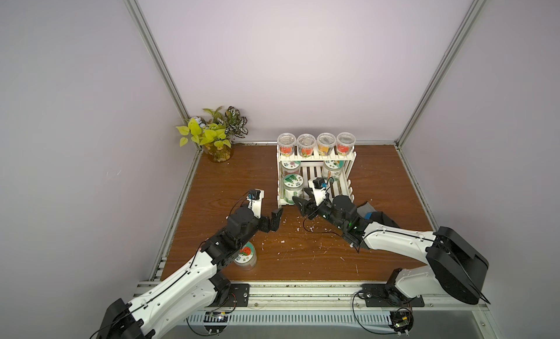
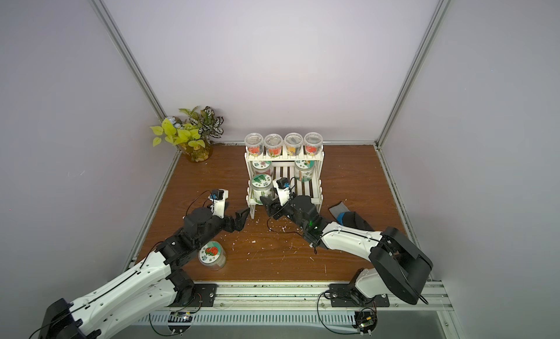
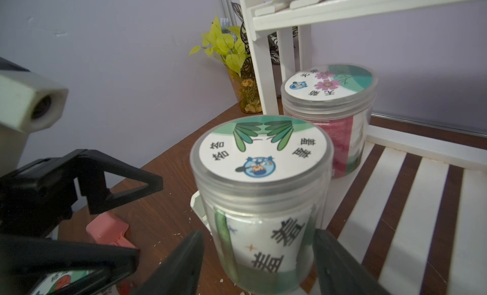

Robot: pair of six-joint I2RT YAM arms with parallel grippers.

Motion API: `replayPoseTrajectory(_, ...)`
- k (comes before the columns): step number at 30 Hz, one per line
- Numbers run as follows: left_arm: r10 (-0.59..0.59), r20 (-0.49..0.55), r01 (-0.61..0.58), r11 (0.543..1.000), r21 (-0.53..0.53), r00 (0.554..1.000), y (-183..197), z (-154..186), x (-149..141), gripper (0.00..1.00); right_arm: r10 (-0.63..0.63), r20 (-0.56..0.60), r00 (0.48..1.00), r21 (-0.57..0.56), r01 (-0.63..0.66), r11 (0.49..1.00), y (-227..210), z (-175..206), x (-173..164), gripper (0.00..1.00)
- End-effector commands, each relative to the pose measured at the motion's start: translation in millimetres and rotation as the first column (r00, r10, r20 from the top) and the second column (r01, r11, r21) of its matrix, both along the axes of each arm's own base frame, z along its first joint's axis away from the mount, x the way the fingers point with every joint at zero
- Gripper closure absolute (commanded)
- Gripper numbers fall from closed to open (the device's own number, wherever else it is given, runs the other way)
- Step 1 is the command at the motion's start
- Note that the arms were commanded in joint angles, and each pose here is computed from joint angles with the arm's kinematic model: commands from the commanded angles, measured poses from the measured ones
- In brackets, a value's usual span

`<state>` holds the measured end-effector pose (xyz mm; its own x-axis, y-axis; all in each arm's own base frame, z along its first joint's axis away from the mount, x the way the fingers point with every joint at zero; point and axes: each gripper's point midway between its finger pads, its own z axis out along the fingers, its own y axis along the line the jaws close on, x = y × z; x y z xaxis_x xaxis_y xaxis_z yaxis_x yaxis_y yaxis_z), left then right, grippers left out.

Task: Place the seed container on the shelf
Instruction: Place the seed jar on the shelf.

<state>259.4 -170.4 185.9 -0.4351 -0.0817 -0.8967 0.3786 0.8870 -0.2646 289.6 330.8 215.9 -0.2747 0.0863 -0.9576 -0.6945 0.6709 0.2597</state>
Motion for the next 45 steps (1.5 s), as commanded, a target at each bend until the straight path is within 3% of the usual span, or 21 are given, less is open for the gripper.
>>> replayPoseTrajectory(1, 0.007, 0.012, -0.007, 0.999, -0.046, 1.000, -0.4, 6.1, 2.4, 0.00, -0.036, 0.047, 0.998, 0.085, 0.032, 0.996, -5.0, 20.9, 4.4, 0.27)
replayPoseTrajectory(13, 0.030, -0.069, -0.031, 0.999, -0.017, 0.997, 3.8, -6.3, -0.8, 0.00, -0.068, 0.081, 0.994, 0.035, 0.066, 0.997, -9.7, 12.7, 19.6, 0.27)
replayPoseTrajectory(45, 0.033, -0.083, -0.029, 0.998, 0.047, 0.996, 7.7, -8.0, -1.3, 0.00, 0.016, 0.088, 0.996, 0.018, -0.018, 1.000, 6.3, 6.5, 31.0, 0.30)
